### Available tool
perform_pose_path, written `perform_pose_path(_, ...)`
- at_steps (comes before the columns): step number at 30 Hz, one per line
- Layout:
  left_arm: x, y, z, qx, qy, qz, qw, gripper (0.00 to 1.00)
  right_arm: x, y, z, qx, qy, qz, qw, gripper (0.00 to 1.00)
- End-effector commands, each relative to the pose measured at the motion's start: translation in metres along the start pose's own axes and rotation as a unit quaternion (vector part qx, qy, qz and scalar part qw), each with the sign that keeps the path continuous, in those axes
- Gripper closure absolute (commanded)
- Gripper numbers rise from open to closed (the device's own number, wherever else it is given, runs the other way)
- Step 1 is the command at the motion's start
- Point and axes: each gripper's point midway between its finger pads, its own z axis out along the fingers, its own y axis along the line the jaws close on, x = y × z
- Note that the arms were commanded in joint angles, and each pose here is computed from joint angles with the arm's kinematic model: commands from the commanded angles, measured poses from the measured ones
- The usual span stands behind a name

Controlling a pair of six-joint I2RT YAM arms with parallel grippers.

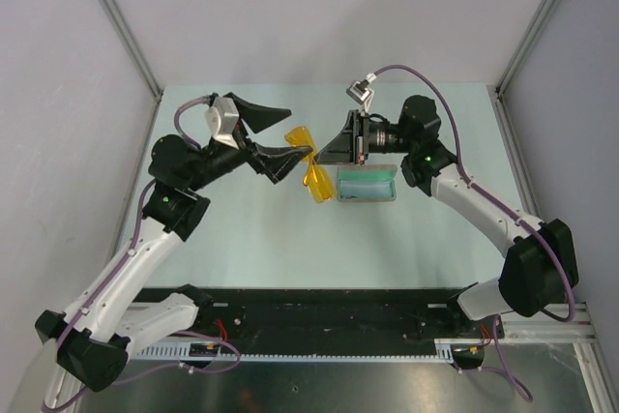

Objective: Organize the sunglasses
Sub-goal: Fold the left temple of the sunglasses on the sunglasses.

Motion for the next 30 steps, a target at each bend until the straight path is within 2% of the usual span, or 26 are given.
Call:
perform_pose_path(1, 0.001, -0.007, 0.001, 0.016, -0.004, 0.007, 1.0, 0.0, -0.009, 0.037, -0.003, -0.034, -0.014, -0.045, 0.998, 1.0)
perform_pose_path(8, 0.017, -0.015, 0.0, 0.034, 0.01, 0.013, 0.999, 0.0, -0.011, 0.054, -0.005, -0.055, -0.017, -0.047, 0.997, 1.0)
perform_pose_path(19, 0.019, -0.012, -0.001, 0.027, 0.01, 0.022, 0.999, 0.0, -0.011, 0.07, -0.009, -0.064, -0.023, -0.053, 0.996, 1.0)
perform_pose_path(27, -0.037, -0.011, -0.006, -0.008, -0.049, 0.059, 0.997, 0.0, -0.024, 0.034, -0.013, -0.003, -0.051, -0.042, 0.998, 1.0)
perform_pose_path(30, -0.058, 0.003, -0.015, -0.069, -0.079, 0.065, 0.992, 0.0, -0.037, 0.009, -0.023, 0.035, -0.075, -0.033, 0.996, 1.0)
